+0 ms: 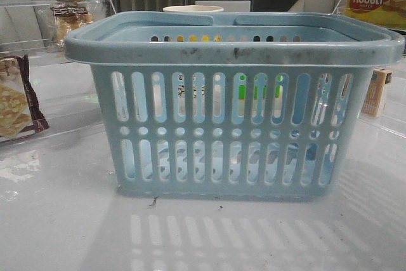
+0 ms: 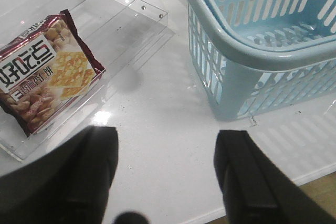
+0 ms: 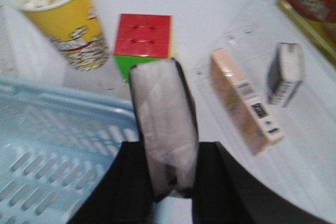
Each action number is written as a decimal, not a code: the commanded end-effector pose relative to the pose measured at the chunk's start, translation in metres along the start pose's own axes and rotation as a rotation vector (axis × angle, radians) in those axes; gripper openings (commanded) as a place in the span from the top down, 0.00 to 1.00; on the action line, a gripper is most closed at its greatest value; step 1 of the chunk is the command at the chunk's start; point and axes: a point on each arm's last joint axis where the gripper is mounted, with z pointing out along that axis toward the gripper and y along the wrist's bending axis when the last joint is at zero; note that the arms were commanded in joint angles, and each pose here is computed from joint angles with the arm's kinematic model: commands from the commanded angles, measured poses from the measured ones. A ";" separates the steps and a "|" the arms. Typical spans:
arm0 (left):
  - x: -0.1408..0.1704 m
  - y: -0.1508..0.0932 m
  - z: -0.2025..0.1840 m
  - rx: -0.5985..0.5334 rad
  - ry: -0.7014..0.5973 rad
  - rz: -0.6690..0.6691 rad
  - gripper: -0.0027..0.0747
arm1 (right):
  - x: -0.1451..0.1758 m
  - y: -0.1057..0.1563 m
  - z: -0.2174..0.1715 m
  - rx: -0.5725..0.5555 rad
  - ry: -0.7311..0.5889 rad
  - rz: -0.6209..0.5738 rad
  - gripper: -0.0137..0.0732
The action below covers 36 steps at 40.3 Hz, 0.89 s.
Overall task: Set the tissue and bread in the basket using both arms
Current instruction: 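Carry the tissue with the right gripper over the basket and lower, then open the right gripper to drop the tissue, then raise it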
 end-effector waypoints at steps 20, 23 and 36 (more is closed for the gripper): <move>-0.013 -0.001 -0.004 0.007 -0.084 0.002 0.38 | 0.038 0.108 0.047 -0.277 0.084 -0.118 0.50; -0.013 -0.001 -0.004 0.007 -0.084 0.002 0.38 | 0.041 0.109 0.056 -0.273 0.098 -0.118 0.34; -0.013 -0.001 -0.004 0.007 -0.084 0.002 0.38 | 0.036 0.105 0.018 -0.288 0.019 -0.206 0.22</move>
